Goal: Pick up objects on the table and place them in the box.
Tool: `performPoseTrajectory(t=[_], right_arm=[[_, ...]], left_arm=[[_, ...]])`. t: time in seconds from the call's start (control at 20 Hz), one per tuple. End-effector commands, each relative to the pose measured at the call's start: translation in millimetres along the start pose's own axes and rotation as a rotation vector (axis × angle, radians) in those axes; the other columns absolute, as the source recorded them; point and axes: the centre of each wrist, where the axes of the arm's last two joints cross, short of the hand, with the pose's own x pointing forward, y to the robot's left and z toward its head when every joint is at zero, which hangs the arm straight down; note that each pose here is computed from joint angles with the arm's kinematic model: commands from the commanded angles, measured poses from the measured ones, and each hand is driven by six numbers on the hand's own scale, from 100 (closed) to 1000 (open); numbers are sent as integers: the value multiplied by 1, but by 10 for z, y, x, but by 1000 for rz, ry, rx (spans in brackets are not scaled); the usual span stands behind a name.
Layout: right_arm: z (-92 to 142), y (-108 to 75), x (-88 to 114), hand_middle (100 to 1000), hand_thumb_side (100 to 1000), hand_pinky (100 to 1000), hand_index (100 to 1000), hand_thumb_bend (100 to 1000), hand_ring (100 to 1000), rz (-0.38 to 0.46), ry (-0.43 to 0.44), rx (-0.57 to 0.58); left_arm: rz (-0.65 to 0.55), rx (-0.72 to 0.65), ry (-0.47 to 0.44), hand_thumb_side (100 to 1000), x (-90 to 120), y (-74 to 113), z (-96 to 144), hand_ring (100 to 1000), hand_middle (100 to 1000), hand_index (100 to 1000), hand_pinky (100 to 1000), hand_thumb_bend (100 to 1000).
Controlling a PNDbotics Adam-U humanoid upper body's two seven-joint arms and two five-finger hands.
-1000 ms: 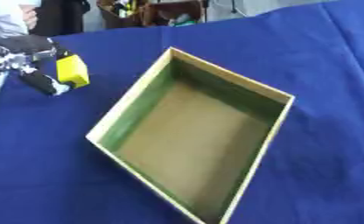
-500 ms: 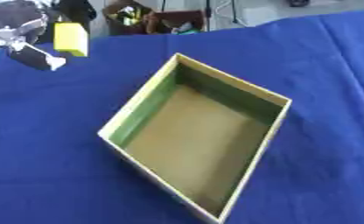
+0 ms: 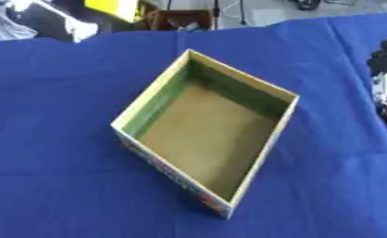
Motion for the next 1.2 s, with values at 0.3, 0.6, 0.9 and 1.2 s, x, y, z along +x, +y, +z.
performPoseTrajectory(t=[0.3,0.6,0.9,1.2], right_arm=[[-68,4,67,635,472,728,757,100,692,-46,-25,-8],[-80,11,76,635,472,730,757,100,693,-53,-26,-14],[-84,-10,72,635,474,730,758,100,693,-40,-28,-24],[-75,-13,65,635,474,730,758,100,693,-39,-22,-29]], left_arm=[[98,-20,-171,313,446,-105,-246,252,312,502,100,100],[133,-144,-256,335,594,-356,-422,256,315,504,100,100],[111,-245,-298,342,673,-556,-577,263,322,511,100,100],[-64,-329,-291,319,854,-665,-781,291,344,522,100,100]])
